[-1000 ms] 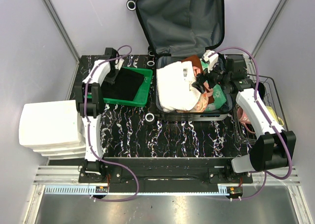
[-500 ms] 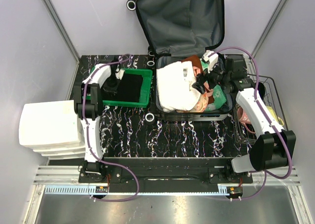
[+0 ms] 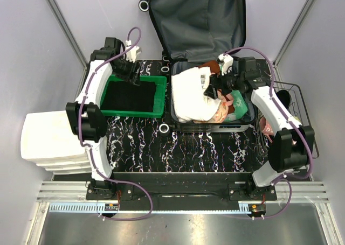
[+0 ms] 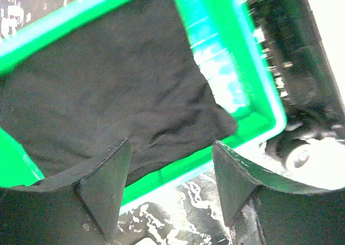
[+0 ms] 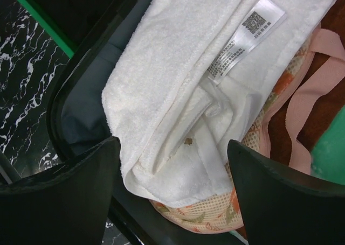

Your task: Open, take out, and arrange the luggage

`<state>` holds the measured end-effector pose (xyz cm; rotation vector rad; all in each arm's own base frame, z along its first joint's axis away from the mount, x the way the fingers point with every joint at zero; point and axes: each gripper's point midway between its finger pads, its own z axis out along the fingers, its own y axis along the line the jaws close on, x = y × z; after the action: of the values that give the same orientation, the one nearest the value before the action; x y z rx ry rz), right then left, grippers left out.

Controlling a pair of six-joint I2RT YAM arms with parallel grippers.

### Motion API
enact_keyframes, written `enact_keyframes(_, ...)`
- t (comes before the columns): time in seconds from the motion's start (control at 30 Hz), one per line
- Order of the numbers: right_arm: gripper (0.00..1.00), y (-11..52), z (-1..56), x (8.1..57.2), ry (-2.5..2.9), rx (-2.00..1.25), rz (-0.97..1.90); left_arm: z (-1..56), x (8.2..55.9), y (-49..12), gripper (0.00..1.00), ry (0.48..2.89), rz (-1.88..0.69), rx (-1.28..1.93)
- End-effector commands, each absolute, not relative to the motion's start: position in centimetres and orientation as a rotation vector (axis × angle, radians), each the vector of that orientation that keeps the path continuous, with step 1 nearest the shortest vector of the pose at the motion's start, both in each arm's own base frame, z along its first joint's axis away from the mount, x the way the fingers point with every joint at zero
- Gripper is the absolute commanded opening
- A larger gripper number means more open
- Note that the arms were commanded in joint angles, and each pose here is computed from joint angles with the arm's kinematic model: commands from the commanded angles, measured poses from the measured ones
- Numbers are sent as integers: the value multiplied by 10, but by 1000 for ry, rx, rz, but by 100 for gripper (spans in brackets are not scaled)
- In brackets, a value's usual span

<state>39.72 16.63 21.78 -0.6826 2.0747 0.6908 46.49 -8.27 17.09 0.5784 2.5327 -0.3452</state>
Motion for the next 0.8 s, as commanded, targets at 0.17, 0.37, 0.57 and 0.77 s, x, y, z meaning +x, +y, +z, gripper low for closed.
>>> enact_keyframes(0.17, 98, 157, 214, 458, 2163, -412, 517, 242, 449, -158, 68, 2202, -533, 832)
enact_keyframes(0.37, 96, 173, 200, 474, 2220, -347, 627, 245, 450, -162, 68, 2188, -523, 832)
enact_keyframes(0.57, 92, 186, 188, 482, 2249, -316, 711, 243, 452, -161, 68, 2194, -518, 827)
enact_keyframes(0.77, 82, 209, 199, 476, 2211, -394, 788, 241, 452, -163, 68, 2195, -533, 829)
